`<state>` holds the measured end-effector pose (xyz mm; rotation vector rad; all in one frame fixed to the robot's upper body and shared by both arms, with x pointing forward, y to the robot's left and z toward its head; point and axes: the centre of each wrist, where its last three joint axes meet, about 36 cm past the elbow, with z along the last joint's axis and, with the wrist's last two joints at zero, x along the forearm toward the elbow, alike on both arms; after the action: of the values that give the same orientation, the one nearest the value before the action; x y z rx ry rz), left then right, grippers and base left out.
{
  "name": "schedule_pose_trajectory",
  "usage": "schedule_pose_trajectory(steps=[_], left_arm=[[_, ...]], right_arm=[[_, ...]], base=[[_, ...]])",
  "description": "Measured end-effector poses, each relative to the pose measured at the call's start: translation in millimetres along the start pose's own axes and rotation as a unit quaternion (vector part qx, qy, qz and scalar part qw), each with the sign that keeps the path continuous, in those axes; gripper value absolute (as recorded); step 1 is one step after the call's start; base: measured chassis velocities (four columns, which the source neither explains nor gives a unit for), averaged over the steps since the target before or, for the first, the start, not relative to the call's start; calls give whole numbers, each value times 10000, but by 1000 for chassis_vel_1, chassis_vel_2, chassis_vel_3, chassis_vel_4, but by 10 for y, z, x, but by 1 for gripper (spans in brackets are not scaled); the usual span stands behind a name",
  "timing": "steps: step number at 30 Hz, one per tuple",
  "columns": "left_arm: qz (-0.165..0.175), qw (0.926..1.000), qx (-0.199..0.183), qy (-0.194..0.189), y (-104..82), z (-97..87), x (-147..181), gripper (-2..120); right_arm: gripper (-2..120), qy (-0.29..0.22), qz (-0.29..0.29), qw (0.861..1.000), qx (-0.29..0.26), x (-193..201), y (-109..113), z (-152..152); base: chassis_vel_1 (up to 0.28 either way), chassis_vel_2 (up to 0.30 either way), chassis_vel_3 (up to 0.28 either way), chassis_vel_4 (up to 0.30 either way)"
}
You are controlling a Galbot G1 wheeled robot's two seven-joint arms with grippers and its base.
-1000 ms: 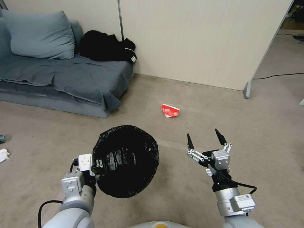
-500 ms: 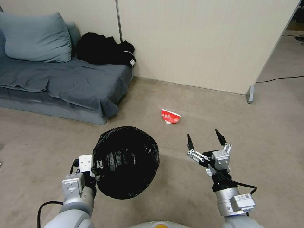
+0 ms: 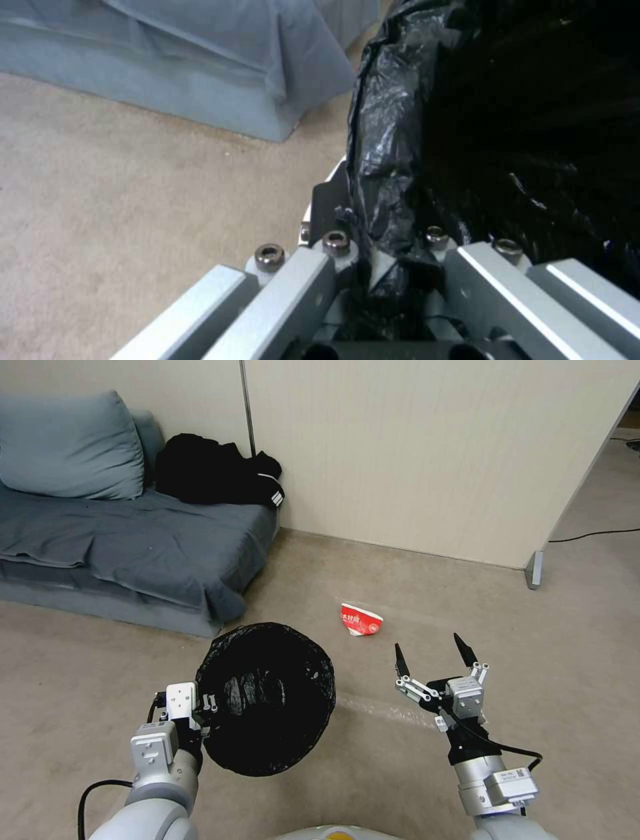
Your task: Pick up the trash bin, then pick up the garbage from the floor and place it into the trash bin.
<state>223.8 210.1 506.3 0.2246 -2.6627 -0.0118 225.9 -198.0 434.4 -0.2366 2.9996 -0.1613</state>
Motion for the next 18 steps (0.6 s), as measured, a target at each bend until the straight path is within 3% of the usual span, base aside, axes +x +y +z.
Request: schedule_pose_trajectory(steps=[18], left_arm=[[13, 10000, 26, -75, -4, -41, 20, 1]], right_arm=[[99, -14, -46, 10000, 51, 6, -5, -6]], base=[[-105, 105, 104, -115]])
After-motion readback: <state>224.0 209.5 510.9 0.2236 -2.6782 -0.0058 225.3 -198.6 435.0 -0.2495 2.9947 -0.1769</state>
